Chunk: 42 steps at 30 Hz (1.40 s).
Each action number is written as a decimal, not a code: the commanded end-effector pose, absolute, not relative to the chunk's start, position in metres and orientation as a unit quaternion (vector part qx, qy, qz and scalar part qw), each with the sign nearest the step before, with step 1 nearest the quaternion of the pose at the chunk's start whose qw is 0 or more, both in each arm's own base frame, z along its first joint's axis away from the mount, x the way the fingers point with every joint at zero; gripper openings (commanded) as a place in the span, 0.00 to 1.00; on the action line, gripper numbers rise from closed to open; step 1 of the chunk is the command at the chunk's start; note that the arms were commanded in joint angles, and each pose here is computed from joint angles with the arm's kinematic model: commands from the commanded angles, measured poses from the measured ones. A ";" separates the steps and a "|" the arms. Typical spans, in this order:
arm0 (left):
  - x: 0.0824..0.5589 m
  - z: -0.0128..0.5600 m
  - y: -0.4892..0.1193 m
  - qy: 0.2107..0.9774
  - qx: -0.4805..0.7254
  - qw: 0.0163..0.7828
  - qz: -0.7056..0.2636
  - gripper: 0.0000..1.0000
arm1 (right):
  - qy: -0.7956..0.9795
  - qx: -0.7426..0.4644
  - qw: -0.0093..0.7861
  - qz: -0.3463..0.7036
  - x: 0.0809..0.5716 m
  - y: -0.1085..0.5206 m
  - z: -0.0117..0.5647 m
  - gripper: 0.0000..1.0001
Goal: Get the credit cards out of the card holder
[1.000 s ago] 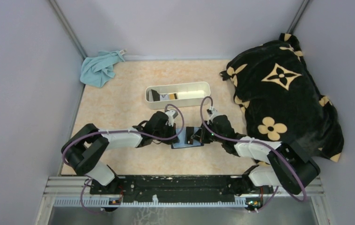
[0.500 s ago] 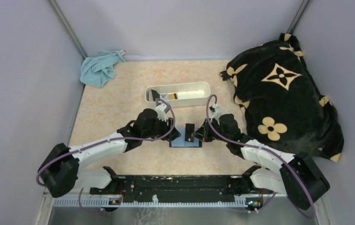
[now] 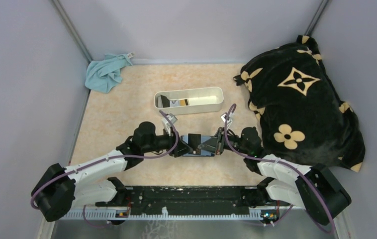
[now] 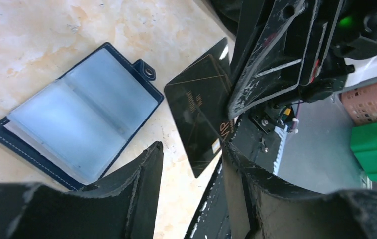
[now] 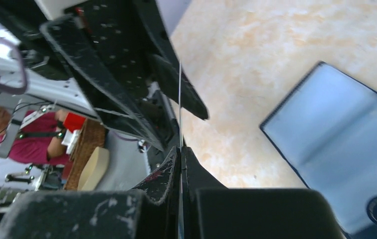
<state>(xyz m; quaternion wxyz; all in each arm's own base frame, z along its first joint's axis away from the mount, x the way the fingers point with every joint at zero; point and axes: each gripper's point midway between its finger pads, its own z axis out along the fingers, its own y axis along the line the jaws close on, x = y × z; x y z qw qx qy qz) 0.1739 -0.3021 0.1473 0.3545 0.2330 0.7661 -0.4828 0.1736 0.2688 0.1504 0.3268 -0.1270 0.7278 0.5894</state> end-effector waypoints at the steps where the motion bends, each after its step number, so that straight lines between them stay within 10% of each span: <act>1: 0.167 0.175 -0.308 0.720 0.249 0.375 -0.528 0.54 | 0.659 -0.181 0.354 0.638 0.163 0.274 0.191 0.00; 16: 0.165 0.193 -0.314 0.695 0.256 0.375 -0.558 0.00 | 0.654 -0.184 0.342 0.649 0.164 0.279 0.188 0.00; 20: 0.167 0.191 -0.312 0.701 0.250 0.377 -0.552 0.00 | 0.656 -0.180 0.343 0.648 0.165 0.279 0.186 0.00; 27: 0.243 0.191 -0.281 0.785 0.142 0.399 -0.452 0.00 | 0.692 -0.136 0.374 0.602 0.186 0.271 0.173 0.41; 42: 0.407 0.198 -0.211 0.917 0.021 0.337 -0.214 0.00 | 0.755 -0.141 0.395 0.503 0.208 0.257 0.143 0.42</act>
